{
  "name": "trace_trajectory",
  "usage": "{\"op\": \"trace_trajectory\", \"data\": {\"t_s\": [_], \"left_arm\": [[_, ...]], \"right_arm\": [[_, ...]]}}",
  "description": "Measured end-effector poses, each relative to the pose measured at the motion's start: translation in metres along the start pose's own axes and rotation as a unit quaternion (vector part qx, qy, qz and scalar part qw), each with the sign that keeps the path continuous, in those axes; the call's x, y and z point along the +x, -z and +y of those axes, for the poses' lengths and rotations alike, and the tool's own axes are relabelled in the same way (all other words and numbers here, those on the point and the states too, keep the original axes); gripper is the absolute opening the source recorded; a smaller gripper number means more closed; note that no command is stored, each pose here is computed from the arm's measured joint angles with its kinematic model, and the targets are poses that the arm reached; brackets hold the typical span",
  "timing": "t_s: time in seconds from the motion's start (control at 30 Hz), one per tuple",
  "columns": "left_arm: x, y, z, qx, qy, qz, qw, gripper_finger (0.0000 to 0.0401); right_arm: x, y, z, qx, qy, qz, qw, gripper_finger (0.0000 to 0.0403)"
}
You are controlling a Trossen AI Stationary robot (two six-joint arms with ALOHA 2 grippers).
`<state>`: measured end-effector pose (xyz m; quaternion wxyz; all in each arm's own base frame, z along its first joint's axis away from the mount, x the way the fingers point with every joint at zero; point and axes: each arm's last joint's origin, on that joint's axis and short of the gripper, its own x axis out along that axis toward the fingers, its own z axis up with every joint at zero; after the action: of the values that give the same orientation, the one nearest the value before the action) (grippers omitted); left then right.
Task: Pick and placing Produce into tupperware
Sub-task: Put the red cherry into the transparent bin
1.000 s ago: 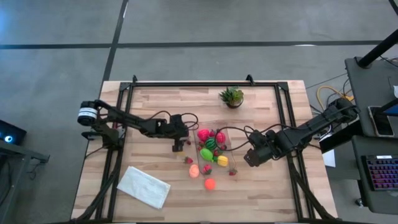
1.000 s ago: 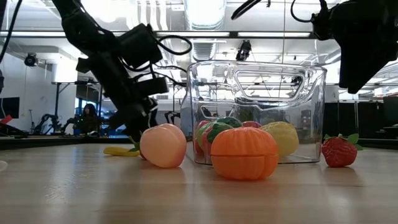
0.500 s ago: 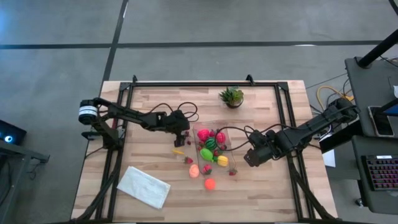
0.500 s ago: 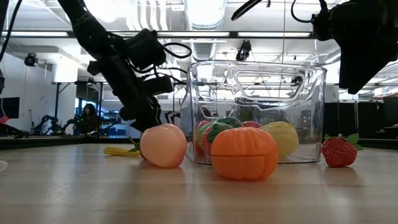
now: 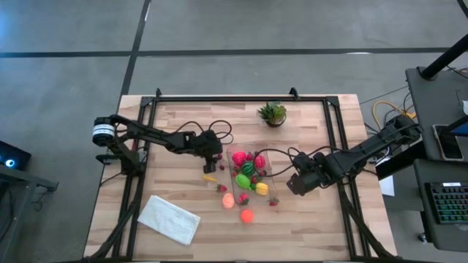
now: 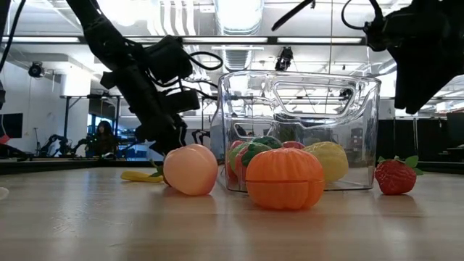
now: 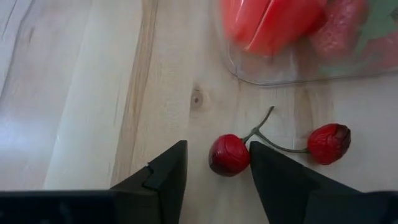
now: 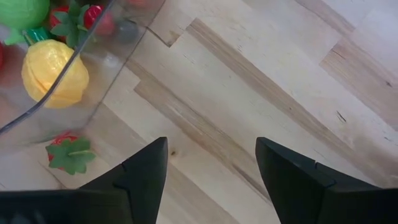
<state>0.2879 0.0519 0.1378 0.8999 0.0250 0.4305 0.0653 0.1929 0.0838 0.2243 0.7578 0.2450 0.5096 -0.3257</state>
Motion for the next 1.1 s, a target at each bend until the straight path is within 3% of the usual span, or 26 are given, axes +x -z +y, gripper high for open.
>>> {"op": "trace_trajectory", "data": {"t_s": [0.77, 0.97, 1.1], "left_arm": [[0.0, -0.002, 0.004, 0.043, -0.008, -0.012, 0.999, 0.0157], [-0.002, -0.009, 0.006, -0.08, -0.005, -0.013, 0.997, 0.0157], [0.01, 0.001, 0.007, -0.118, -0.006, 0.022, 0.993, 0.0157]], "right_arm": [[0.007, 0.003, -0.002, 0.002, 0.002, 0.001, 1.0, 0.0232], [0.007, 0.003, -0.002, 0.002, 0.002, 0.001, 1.0, 0.0231], [0.007, 0.003, -0.002, 0.0, 0.001, 0.002, 1.0, 0.0231]]}}
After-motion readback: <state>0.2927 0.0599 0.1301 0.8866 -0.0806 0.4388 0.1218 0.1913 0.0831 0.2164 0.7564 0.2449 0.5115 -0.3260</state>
